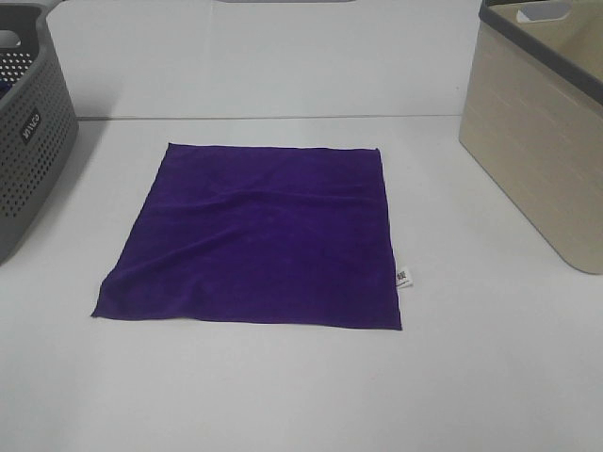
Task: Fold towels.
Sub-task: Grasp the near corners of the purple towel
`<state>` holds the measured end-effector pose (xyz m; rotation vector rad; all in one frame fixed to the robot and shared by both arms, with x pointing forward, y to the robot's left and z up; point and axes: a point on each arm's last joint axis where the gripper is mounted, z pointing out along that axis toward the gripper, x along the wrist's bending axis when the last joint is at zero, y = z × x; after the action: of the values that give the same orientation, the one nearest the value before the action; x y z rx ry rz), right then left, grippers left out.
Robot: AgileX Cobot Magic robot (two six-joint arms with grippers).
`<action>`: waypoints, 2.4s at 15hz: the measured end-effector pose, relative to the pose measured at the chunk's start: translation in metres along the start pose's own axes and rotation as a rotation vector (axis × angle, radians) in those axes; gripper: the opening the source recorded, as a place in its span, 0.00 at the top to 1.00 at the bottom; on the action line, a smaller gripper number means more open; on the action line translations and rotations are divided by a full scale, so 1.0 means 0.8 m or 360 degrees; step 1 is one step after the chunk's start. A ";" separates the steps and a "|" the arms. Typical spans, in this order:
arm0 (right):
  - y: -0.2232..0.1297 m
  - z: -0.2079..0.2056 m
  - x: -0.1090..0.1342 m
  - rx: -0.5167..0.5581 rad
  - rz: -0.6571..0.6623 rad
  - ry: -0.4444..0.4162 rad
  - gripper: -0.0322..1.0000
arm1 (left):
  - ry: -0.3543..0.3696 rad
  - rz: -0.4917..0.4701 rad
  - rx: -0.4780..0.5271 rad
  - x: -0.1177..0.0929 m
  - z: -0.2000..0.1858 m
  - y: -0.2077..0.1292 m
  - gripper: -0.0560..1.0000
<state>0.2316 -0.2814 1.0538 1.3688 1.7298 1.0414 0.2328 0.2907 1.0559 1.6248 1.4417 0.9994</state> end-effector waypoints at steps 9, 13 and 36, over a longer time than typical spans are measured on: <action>0.099 0.134 -0.034 0.0876 0.0385 0.0133 0.01 | -0.0121 -0.0073 0.0759 0.030 0.115 0.121 0.01; 0.089 0.287 -0.033 0.1059 0.0502 0.0590 0.01 | -0.0437 -0.0083 0.1354 0.037 0.296 0.116 0.02; -0.020 0.431 -0.037 0.1398 0.0783 0.0711 0.01 | -0.0886 -0.0297 0.1692 0.003 0.515 -0.012 0.03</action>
<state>0.5348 -0.2532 0.8884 2.3293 2.4051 0.8988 0.6011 0.2830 0.8703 2.1490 1.7496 -0.4510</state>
